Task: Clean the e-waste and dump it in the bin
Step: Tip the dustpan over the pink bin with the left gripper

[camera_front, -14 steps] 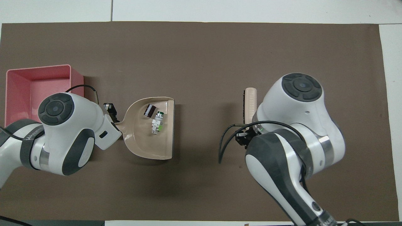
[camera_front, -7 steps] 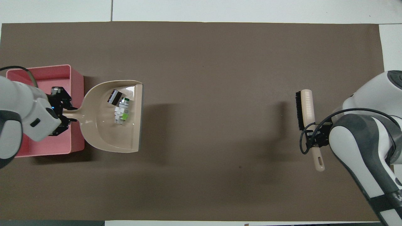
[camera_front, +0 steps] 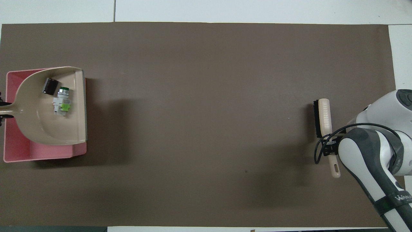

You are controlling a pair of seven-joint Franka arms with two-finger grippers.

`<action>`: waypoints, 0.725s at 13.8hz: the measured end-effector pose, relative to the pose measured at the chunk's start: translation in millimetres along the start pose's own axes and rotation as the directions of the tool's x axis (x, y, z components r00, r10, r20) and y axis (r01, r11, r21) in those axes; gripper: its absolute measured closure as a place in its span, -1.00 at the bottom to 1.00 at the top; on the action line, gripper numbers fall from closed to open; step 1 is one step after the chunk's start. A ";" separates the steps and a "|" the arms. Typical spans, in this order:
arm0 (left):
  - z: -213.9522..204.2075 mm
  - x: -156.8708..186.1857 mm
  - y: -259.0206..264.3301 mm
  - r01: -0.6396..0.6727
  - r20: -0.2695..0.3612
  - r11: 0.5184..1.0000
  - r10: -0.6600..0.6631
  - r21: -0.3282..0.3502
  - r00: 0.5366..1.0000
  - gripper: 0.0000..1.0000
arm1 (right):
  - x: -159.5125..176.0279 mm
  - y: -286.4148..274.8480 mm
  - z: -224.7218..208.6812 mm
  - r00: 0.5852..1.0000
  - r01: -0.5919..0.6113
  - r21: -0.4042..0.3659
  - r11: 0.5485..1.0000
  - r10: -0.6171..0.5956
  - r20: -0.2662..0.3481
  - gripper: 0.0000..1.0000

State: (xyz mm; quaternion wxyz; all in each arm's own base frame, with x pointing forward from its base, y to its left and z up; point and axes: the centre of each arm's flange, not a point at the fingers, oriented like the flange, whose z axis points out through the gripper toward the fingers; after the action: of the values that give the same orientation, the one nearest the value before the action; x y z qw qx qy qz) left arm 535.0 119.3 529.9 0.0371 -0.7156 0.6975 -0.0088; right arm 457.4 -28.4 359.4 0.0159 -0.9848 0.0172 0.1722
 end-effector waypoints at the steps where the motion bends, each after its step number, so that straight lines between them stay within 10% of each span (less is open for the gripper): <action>1: -2.3 -23.4 -0.3 0.018 0.035 1.000 -0.018 0.000 0.999 0.36 | -0.3 6.6 1.8 1.000 0.004 0.005 1.000 -0.004 -0.002 0.48; 10: -1.8 -83.0 -8.4 -0.093 0.440 0.992 0.120 -0.081 0.890 0.36 | -2.7 8.7 22.5 1.000 0.019 0.005 1.000 -0.019 -0.004 0.48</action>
State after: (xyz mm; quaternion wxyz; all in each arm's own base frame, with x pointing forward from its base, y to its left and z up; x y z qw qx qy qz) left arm 541.0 202.3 535.6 0.1748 -0.6602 0.7088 0.1766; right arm 446.8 -36.2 338.9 0.0200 -0.9852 0.0085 0.1702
